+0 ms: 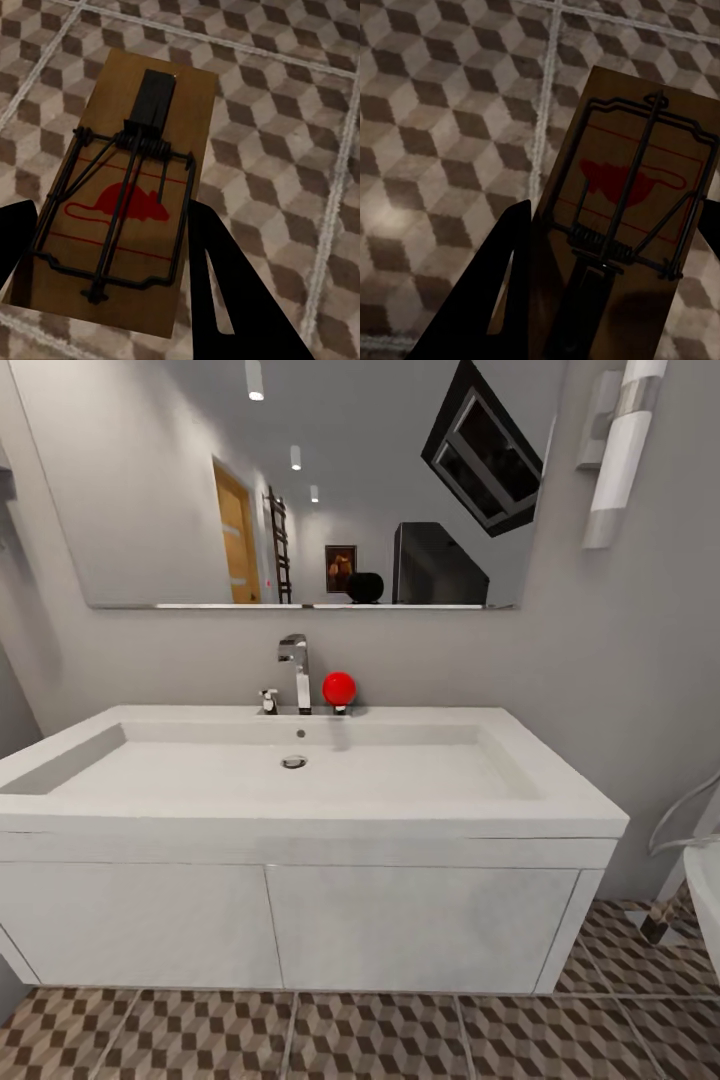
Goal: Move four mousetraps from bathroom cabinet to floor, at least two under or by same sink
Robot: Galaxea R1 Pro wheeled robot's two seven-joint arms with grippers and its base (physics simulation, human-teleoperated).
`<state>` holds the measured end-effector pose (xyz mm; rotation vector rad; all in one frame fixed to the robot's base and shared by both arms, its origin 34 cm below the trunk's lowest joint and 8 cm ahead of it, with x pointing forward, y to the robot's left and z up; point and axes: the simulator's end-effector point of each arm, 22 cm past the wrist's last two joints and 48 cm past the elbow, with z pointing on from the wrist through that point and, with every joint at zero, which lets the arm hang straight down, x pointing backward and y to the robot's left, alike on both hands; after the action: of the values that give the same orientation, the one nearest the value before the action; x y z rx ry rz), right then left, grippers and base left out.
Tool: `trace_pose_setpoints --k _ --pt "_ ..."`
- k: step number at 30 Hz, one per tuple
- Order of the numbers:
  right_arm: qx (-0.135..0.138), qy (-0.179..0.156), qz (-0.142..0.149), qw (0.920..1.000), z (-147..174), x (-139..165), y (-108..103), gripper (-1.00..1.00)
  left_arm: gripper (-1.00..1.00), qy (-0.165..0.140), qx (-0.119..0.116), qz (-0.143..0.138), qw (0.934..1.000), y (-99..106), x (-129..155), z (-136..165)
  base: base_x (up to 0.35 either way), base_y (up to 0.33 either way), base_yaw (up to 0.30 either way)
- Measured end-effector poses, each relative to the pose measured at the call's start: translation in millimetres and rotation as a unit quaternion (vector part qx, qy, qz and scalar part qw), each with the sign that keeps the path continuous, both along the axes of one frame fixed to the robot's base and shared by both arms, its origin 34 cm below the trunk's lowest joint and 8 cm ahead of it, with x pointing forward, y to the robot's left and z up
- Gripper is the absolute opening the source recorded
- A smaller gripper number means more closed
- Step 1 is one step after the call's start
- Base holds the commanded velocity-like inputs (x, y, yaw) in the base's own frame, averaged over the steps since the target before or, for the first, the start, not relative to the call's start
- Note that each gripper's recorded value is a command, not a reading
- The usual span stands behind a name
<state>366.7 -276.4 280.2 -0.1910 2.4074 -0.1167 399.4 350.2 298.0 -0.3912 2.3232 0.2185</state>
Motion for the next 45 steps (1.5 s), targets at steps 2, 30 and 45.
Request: trace_pose_setpoints --k 2,30,45 --pt "0.0 0.0 0.0 1.0 0.0 0.0 0.1 -1.0 -1.0 0.0 0.0 0.0 1.0 0.0 -0.2 -0.1 0.0 0.0 0.0" --pt "0.0 0.001 -0.002 1.0 -15.5 -3.8 -0.6 -1.0 -1.0 0.0 0.001 0.001 1.0 0.3 -3.5 -15.1 0.054 0.02 0.0" --pt "-0.04 -0.049 -0.011 0.9979 -15.5 71.9 -28.4 -1.0 -1.0 0.01 -0.034 -0.004 0.9994 -14.2 44.0 -37.0 0.0 0.0 0.0"
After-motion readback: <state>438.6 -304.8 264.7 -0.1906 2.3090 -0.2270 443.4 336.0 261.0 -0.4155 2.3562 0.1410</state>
